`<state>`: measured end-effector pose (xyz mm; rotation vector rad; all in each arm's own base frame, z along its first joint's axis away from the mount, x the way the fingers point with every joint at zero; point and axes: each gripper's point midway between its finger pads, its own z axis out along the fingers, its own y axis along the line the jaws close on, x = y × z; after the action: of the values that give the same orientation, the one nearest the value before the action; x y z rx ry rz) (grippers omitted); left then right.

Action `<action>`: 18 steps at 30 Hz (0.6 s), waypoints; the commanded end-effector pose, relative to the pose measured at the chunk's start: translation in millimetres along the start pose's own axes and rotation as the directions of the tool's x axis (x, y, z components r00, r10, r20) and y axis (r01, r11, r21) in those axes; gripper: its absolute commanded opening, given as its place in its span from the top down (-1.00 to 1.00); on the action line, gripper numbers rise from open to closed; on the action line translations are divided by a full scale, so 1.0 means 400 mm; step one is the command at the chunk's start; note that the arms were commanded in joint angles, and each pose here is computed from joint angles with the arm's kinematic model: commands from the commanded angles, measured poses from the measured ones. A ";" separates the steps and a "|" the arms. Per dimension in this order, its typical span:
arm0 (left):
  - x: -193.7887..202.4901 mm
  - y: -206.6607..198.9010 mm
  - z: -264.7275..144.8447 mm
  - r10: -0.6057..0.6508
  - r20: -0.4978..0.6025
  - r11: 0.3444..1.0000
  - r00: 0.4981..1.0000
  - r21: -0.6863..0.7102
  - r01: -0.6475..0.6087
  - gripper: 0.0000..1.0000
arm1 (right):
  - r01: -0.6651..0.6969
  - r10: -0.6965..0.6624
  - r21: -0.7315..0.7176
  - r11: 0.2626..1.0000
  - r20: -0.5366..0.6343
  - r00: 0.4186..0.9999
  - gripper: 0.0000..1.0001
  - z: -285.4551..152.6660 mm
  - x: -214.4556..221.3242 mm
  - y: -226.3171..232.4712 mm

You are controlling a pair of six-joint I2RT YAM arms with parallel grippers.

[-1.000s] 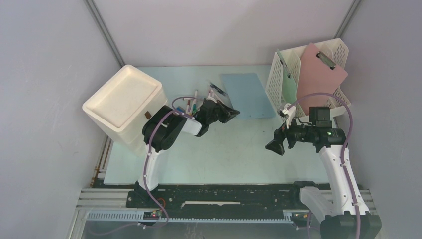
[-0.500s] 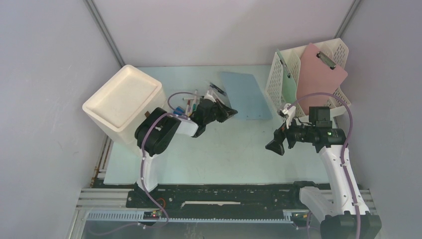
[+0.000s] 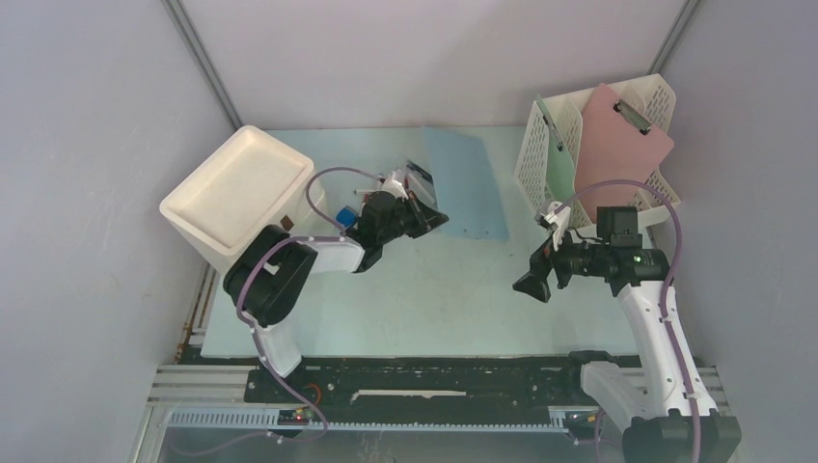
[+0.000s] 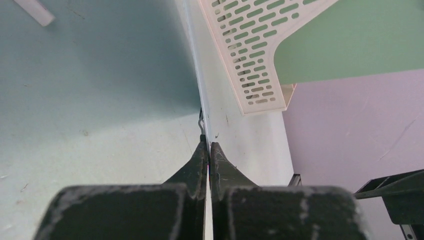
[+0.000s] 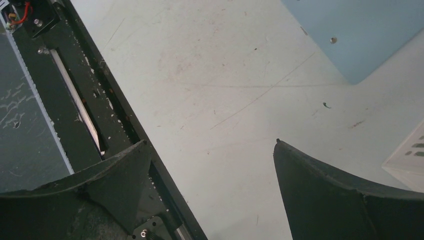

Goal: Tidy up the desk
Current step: Pick up the folder from the center of the board.

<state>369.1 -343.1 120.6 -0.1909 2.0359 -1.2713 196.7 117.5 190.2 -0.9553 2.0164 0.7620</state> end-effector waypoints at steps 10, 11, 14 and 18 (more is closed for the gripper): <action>-0.059 -0.103 -0.148 0.394 0.013 0.919 0.919 0.024 -0.394 1.00 | 0.049 -0.048 -0.058 0.997 0.024 0.999 -0.99 0.008 -0.009 0.033; -0.059 -0.100 -0.159 0.420 0.006 0.907 0.907 0.014 -0.420 1.00 | 0.050 -0.048 -0.061 0.997 0.025 0.999 -0.99 0.008 -0.009 0.035; -0.060 -0.099 -0.196 0.494 -0.018 0.869 0.869 -0.002 -0.494 1.00 | 0.058 -0.055 -0.067 0.996 0.035 0.998 -0.99 0.007 -0.014 0.040; -0.060 -0.093 -0.241 0.572 -0.046 0.819 0.819 -0.023 -0.574 1.00 | 0.060 -0.057 -0.071 0.996 0.039 0.998 -0.99 0.006 -0.015 0.041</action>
<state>325.6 -298.3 177.7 0.2611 1.9772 -0.9778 191.6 126.1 193.8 -1.0021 1.9739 0.7987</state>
